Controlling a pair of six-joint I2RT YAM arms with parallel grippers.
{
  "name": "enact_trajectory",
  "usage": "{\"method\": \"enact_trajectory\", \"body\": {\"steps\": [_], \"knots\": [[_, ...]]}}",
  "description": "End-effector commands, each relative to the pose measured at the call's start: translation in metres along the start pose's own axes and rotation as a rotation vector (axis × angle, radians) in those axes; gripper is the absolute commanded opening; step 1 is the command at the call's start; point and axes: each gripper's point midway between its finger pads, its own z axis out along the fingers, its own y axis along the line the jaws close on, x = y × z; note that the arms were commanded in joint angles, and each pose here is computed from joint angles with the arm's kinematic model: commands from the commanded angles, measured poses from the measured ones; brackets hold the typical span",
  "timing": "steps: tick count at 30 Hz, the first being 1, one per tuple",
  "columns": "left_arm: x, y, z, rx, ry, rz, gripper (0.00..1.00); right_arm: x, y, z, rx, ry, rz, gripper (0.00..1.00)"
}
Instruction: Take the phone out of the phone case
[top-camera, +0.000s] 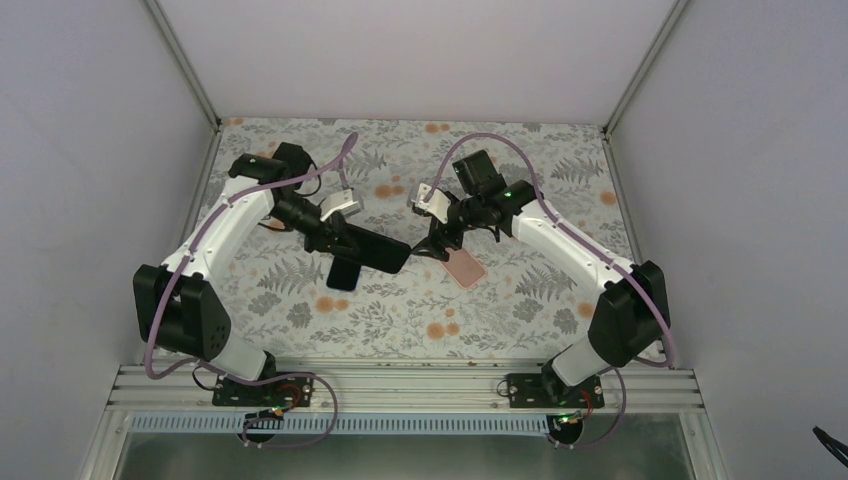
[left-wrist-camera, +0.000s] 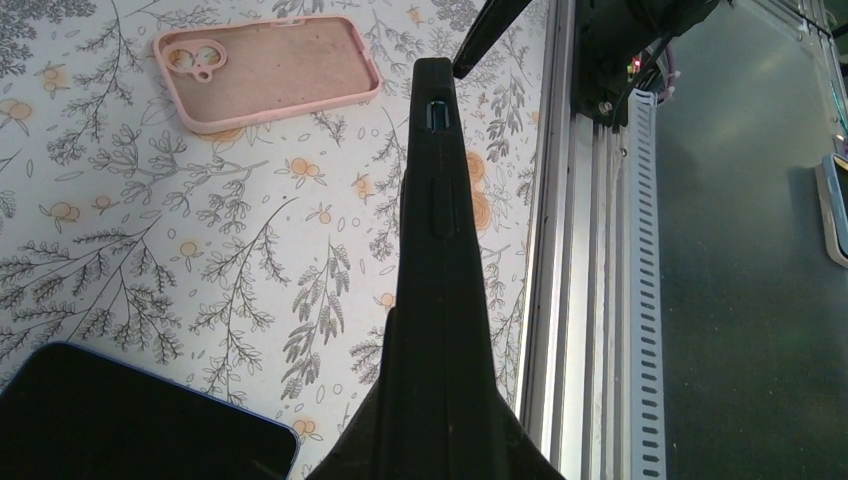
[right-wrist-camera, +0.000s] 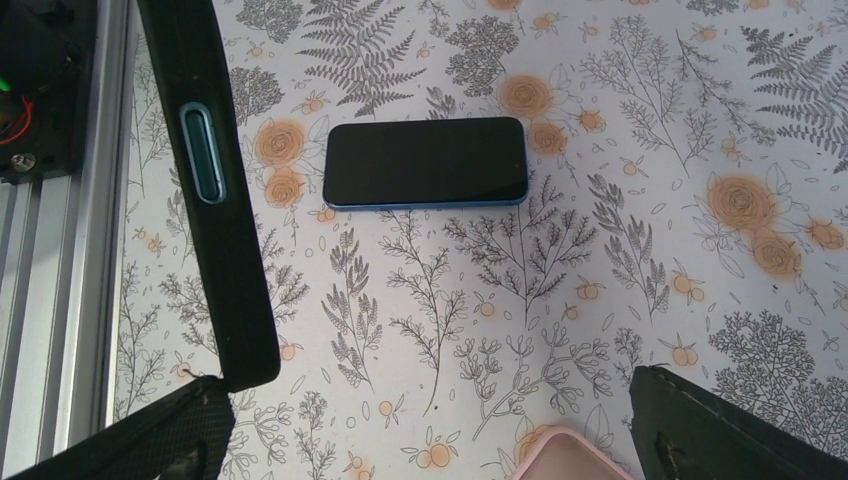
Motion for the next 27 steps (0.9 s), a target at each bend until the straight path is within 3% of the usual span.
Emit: {"method": "enact_trajectory", "body": {"steps": [1,27], "knots": [[-0.016,-0.010,-0.008,0.018,-0.071,0.053,0.02,0.000,-0.005,0.003,0.026,-0.006,0.001,0.97],[-0.005,-0.028,0.000,0.030,-0.035,0.098,0.02,0.000,-0.046,0.023,0.088,0.060,-0.005,0.96]]}}
